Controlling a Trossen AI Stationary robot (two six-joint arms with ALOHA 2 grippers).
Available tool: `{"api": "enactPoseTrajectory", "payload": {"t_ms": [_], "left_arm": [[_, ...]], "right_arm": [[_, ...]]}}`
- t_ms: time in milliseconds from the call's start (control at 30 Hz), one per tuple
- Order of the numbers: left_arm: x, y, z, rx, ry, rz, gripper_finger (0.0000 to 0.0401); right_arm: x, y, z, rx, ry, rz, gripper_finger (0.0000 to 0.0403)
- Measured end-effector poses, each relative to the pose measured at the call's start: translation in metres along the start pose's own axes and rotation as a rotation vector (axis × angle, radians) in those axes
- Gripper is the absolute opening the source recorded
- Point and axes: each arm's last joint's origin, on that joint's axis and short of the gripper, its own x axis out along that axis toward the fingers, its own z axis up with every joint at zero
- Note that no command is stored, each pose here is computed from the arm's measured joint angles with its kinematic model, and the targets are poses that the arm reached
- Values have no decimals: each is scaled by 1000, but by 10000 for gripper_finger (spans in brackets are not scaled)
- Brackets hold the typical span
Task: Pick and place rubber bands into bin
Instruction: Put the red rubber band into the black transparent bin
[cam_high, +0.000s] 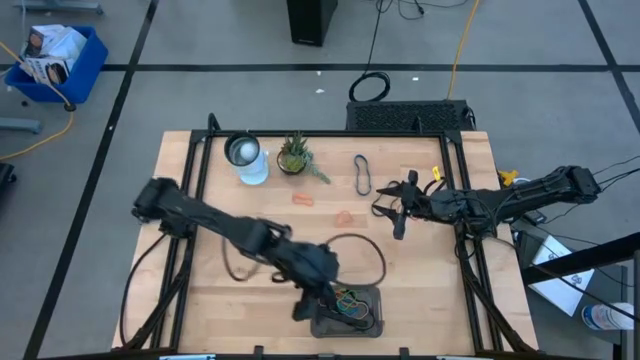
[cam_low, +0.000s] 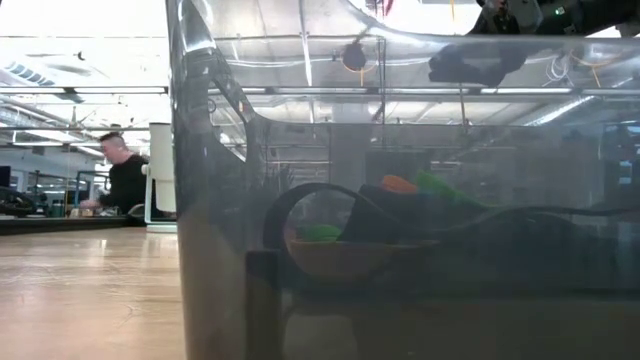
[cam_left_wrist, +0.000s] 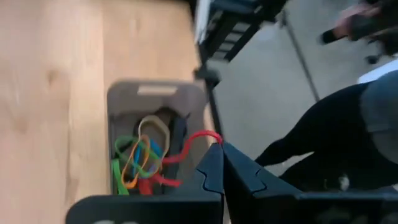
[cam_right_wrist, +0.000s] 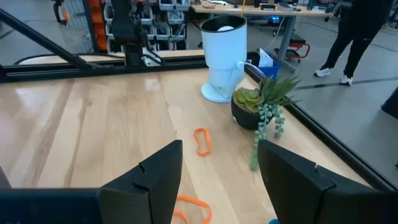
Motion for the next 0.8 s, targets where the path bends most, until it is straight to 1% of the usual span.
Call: {"api": "enactPoseTrajectory", "payload": {"t_ms": [200,400,600,800], "left_arm": [[53,19,-20,-100,117,53,1],[87,34,-39,-131,208,81,2],[104,43,-49,-141,249,103,1],[105,47,-52,-138,247,144,7]], "right_arm": [[0,0,0,0,0,0,202],[0,0,0,0,0,0,205],[0,0,0,0,1,0,201],[0,0,0,-2,4,0,204]]}}
